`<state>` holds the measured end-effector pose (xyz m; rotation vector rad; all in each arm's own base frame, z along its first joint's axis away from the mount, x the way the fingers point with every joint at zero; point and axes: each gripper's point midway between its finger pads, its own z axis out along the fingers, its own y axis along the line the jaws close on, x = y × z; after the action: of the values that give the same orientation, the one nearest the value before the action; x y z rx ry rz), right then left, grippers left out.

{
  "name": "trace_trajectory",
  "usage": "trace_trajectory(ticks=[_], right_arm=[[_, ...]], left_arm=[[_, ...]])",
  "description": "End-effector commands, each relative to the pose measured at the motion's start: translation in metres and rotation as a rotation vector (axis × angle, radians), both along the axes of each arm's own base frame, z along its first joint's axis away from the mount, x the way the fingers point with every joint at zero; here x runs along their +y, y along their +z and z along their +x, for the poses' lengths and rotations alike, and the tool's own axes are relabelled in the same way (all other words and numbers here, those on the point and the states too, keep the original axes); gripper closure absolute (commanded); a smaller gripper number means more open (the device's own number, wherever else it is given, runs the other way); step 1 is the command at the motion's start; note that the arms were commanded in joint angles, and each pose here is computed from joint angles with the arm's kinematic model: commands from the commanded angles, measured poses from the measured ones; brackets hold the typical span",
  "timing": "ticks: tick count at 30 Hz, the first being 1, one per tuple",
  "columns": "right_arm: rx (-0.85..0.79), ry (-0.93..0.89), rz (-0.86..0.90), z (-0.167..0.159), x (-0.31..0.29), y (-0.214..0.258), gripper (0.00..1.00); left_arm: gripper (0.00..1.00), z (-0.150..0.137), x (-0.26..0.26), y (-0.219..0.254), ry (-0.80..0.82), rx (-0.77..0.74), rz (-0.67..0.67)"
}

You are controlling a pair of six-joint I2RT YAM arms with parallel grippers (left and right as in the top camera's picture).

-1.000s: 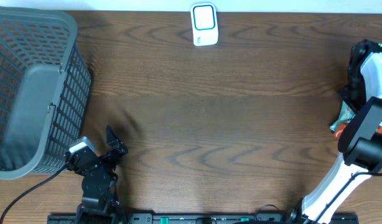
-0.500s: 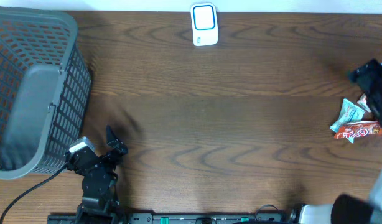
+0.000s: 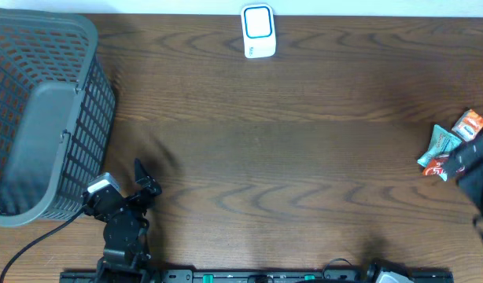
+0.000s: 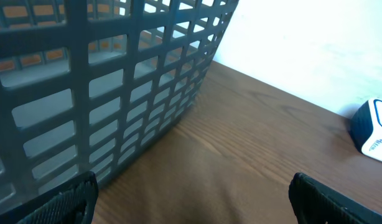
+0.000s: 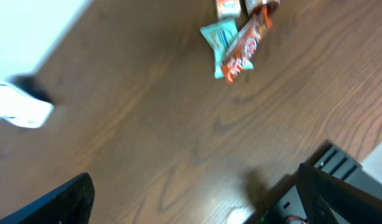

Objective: Scan the item barcode

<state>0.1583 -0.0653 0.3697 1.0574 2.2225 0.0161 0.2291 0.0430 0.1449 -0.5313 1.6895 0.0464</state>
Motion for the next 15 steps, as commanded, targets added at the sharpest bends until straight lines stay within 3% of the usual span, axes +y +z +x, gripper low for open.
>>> trace_trajectory(ticks=[1, 5, 10, 15], right_arm=[[-0.077, 0.033, -0.039, -0.022, 0.010, 0.012, 0.01], [-0.192, 0.027, -0.113, -0.059, 0.018, 0.027, 0.01], [-0.266, 0.259, -0.276, -0.088, 0.045, 0.036, 0.01], [-0.375, 0.315, -0.396, -0.120, 0.057, 0.043, 0.01]], left_arm=[[0.02, -0.001, 0.002, -0.012, 0.010, 0.029, 0.005], [0.02, -0.001, 0.002, -0.012, 0.010, 0.029, 0.005], [0.02, -0.001, 0.002, -0.012, 0.010, 0.029, 0.005], [0.02, -0.001, 0.002, -0.012, 0.010, 0.029, 0.005]])
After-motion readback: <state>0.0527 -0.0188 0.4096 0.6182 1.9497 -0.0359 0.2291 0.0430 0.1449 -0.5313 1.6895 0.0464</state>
